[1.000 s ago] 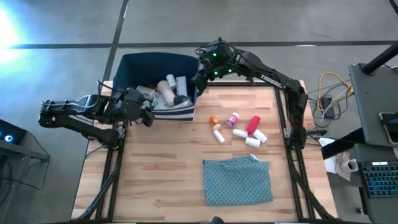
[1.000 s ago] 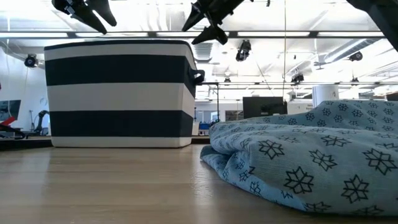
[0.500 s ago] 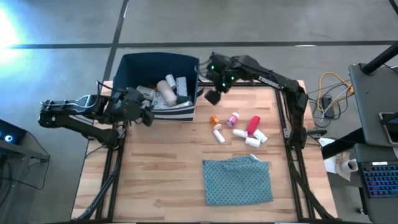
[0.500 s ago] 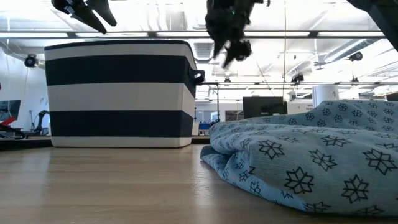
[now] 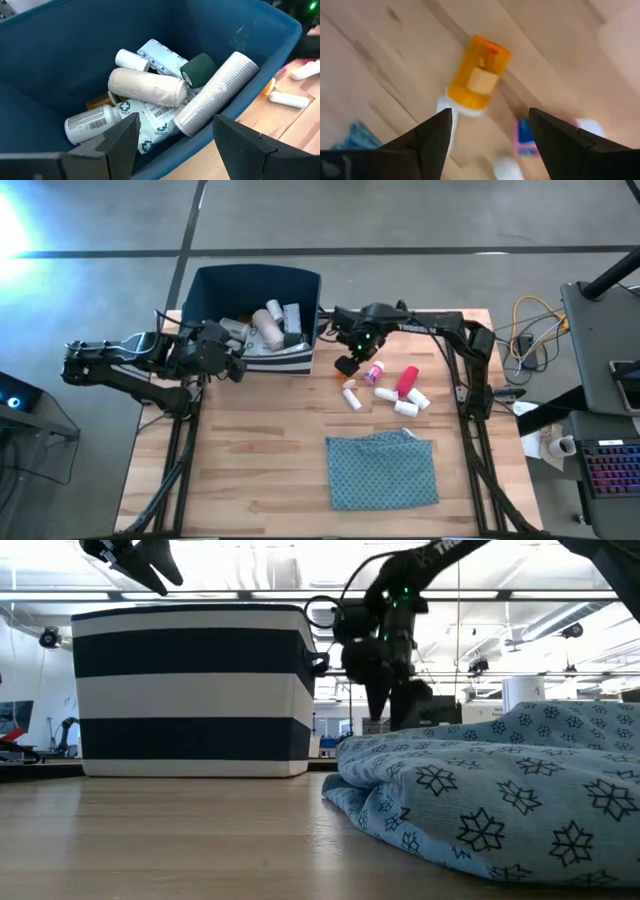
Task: Pick & place medical supplies in basket/bin
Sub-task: Put the orange pill bottle into the blue bin
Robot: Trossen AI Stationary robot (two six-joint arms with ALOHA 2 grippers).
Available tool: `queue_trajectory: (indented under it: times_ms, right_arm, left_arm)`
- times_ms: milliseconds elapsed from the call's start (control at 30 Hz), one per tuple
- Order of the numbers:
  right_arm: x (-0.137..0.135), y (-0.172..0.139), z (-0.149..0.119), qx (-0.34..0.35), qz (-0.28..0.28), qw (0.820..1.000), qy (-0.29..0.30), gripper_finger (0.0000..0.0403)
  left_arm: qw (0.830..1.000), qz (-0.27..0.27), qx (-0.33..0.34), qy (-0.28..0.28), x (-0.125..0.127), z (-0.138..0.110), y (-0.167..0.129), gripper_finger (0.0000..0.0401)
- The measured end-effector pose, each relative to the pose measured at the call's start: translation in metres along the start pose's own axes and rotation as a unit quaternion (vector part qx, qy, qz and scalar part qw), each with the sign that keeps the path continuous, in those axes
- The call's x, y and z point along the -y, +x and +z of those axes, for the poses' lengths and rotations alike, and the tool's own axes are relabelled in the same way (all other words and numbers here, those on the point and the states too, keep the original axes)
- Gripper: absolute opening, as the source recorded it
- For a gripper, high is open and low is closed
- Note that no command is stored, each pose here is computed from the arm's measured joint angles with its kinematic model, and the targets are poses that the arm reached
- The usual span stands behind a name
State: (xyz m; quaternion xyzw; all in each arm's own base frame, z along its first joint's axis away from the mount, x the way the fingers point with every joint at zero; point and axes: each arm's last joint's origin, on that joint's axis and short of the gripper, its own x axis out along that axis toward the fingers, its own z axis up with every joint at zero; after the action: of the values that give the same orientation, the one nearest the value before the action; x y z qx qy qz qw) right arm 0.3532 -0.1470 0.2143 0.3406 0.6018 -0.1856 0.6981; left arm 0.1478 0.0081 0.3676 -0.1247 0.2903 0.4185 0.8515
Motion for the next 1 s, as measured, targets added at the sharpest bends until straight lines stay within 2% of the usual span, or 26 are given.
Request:
queue_trajectory:
  times_ms: [133,267,467,800,1000]
  right_arm:
    - [-0.004,0.019,0.003,0.044,0.024,0.998,0.024,0.0260]
    - [-0.013,0.025,0.005,0.078,0.045,0.995,0.033,0.0272]
    - [-0.015,0.027,0.004,0.104,-0.006,0.994,0.033,0.0293]
    - [-0.015,0.043,-0.001,0.086,-0.014,0.994,0.058,0.0323]
    - [-0.008,0.064,-0.006,0.056,-0.031,0.995,0.080,0.0319]
  left_arm:
    - [1.000,0.024,0.018,0.002,0.000,0.001,0.001,0.0230]
    - [0.999,0.031,0.024,0.002,0.000,0.001,0.001,0.0230]
    - [0.999,0.032,0.025,0.002,0.000,0.002,0.001,0.0230]
    - [0.999,0.027,0.030,-0.005,0.001,0.003,0.001,0.0230]
    - [0.999,0.019,0.038,-0.016,0.003,0.005,0.001,0.0230]
